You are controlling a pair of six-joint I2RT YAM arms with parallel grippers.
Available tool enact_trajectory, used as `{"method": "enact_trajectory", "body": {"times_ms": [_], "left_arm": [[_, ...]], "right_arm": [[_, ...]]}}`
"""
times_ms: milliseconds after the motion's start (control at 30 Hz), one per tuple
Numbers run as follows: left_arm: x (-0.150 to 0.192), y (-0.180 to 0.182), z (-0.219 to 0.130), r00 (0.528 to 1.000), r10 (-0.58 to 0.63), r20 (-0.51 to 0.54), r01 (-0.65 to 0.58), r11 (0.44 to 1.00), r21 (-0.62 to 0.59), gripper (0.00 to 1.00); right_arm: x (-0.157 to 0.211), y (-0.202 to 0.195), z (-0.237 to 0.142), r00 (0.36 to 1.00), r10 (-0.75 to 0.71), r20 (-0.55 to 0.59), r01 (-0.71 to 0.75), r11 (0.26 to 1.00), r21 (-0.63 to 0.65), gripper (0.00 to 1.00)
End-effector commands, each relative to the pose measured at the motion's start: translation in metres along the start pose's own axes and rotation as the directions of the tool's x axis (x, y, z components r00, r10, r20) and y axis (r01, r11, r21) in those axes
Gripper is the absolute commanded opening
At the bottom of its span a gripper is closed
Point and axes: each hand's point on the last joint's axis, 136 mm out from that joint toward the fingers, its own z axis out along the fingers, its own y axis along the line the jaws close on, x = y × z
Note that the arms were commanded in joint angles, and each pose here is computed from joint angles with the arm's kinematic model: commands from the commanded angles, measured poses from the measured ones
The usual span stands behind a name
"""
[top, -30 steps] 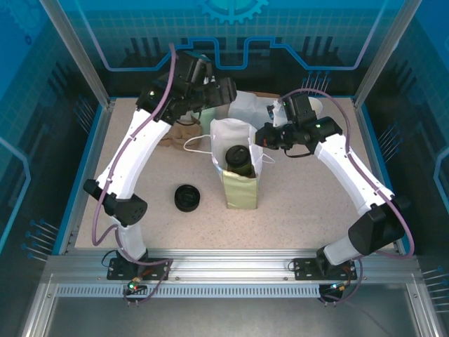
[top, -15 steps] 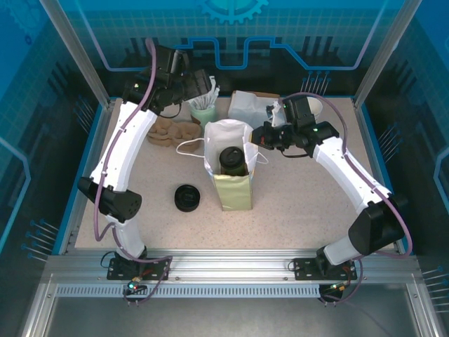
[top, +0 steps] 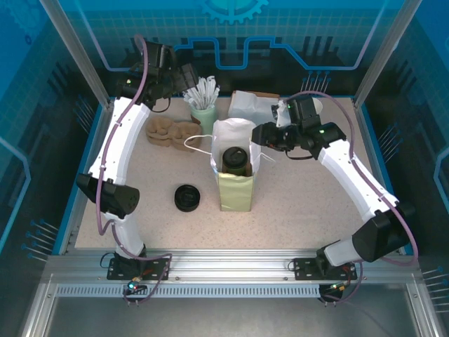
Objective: Pack the takeout coffee
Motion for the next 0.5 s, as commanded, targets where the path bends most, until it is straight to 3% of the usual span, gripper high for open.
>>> {"method": "enact_trajectory", "body": {"times_ms": [0, 233, 367, 467], "left_arm": [[-0.015, -0.002, 0.000, 0.997, 0.025, 0.067, -0.025, 1.000, 0.006, 0.99], [-0.032, -0.008, -0.010, 0.991, 0.017, 0.134, -0.022, 0.999, 0.032, 0.98], [-0.039, -0.008, -0.016, 0.985, -0.002, 0.171, -0.003, 1.000, 0.029, 0.95], [-0.040, -0.007, -0.017, 0.983, -0.013, 0.185, 0.007, 0.999, 0.034, 0.95]], "right_arm": [[-0.015, 0.013, -0.038, 0.993, -0.093, 0.078, 0.092, 0.996, 0.016, 0.48], [-0.030, 0.021, -0.085, 0.974, -0.157, 0.166, 0.152, 0.987, 0.041, 0.50], [-0.036, 0.011, -0.107, 0.982, -0.030, 0.184, 0.023, 0.999, 0.038, 0.47], [-0.042, 0.012, -0.118, 0.974, -0.015, 0.226, 0.007, 0.999, 0.037, 0.47]]}}
